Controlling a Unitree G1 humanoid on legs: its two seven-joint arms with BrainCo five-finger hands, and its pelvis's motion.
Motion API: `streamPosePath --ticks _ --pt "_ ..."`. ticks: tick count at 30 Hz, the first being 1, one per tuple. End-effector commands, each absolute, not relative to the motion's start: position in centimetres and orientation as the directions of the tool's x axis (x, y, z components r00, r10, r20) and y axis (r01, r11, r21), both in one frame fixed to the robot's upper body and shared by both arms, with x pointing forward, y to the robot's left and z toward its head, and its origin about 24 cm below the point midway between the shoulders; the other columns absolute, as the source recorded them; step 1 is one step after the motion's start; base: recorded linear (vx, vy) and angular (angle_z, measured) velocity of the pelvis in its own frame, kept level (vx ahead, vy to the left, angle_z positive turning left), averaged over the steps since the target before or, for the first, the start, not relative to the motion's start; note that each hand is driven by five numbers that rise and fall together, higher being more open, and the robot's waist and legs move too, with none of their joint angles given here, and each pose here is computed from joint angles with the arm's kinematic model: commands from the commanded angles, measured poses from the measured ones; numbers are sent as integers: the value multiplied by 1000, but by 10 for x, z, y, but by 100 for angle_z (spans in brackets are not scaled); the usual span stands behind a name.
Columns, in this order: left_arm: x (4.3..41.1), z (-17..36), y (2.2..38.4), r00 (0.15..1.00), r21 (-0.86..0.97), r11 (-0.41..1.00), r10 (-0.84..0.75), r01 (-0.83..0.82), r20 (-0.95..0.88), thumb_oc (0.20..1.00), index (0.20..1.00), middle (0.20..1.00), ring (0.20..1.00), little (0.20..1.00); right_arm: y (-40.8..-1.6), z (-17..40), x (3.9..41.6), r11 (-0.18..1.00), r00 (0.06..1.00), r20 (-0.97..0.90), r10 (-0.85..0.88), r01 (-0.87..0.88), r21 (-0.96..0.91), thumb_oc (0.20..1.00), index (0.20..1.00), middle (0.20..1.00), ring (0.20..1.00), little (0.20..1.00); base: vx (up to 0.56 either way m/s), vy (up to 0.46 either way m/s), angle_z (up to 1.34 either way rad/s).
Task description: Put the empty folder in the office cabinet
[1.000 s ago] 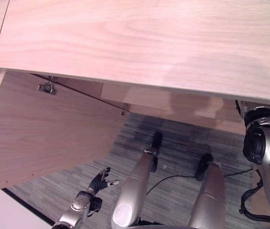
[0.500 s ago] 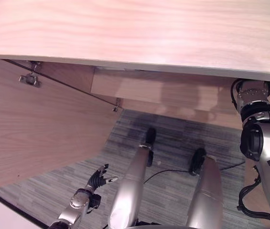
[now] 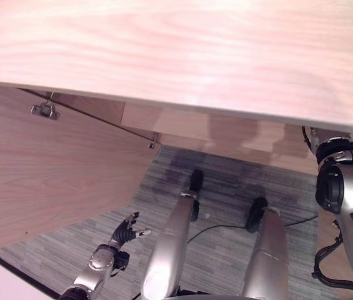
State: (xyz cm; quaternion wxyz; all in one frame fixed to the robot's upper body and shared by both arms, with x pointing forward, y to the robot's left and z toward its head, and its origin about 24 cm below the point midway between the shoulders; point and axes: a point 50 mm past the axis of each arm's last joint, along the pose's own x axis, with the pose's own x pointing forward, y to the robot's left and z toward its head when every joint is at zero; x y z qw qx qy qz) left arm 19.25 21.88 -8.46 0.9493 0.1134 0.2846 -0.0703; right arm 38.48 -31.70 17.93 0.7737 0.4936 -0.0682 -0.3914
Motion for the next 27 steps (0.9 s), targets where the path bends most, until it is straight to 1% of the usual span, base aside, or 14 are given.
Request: streamPosePath --ticks 1,4,6,10,11,12,16,17,23,24,25,27 --pt "192 -84 238 823 218 962 -13 166 -568 1000 1000 1000 1000 1000 -340 170 371 219 634 -303 -712 610 762 1000 1000 1000 1000 1000 19 -10 7" --pt "191 -85 237 822 216 962 -14 166 -570 1000 1000 1000 1000 1000 -337 154 369 197 623 -342 -703 634 748 1000 1000 1000 1000 1000 37 -13 2" --pt "190 -87 234 819 200 965 -22 166 -574 1000 1000 1000 1000 1000 -334 125 363 174 609 -403 -684 672 720 1000 1000 1000 1000 1000 21 -8 12" --pt "187 -89 232 816 174 972 -27 156 -578 1000 1000 1000 1000 1000 -329 86 350 145 579 -481 -658 725 674 1000 1000 1000 1000 1000 32 -8 4" --pt "186 -89 232 814 174 972 -27 156 -580 1000 1000 1000 1000 1000 -329 85 350 145 578 -483 -657 726 672 1000 1000 1000 1000 1000 109 -8 14" --pt "185 -92 230 809 159 976 -28 149 -587 1000 1000 1000 1000 1000 -328 64 340 132 554 -525 -646 758 638 1000 1000 1000 1000 1000 124 -3 8" --pt "175 -100 226 785 133 981 -30 143 -618 1000 1000 1000 1000 1000 -316 10 312 110 496 -622 -606 827 551 1000 1000 1000 1000 1000 172 -10 10" --pt "168 -105 229 767 128 984 -12 122 -642 1000 1000 1000 1000 1000 -310 -15 296 91 464 -665 -585 852 515 1000 1000 1000 1000 1000 192 -18 5" --pt "144 -122 238 692 124 991 57 46 -720 1000 1000 1000 1000 1000 -289 -71 249 88 407 -751 -521 900 427 1000 1000 1000 1000 1000 118 -10 7" --pt "142 -122 238 689 125 991 59 47 -723 1000 1000 1000 1000 1000 -288 -73 247 89 405 -753 -519 901 424 1000 1000 1000 1000 1000 121 -17 3" --pt "132 -128 243 655 138 990 89 25 -751 1000 1000 1000 1000 1000 -284 -86 231 83 382 -776 -502 914 396 1000 1000 1000 1000 1000 126 -6 5" --pt "121 -134 245 617 143 990 111 3 -779 1000 1000 1000 1000 1000 -276 -100 215 84 362 -800 -479 926 369 1000 1000 1000 1000 1000 126 0 6"
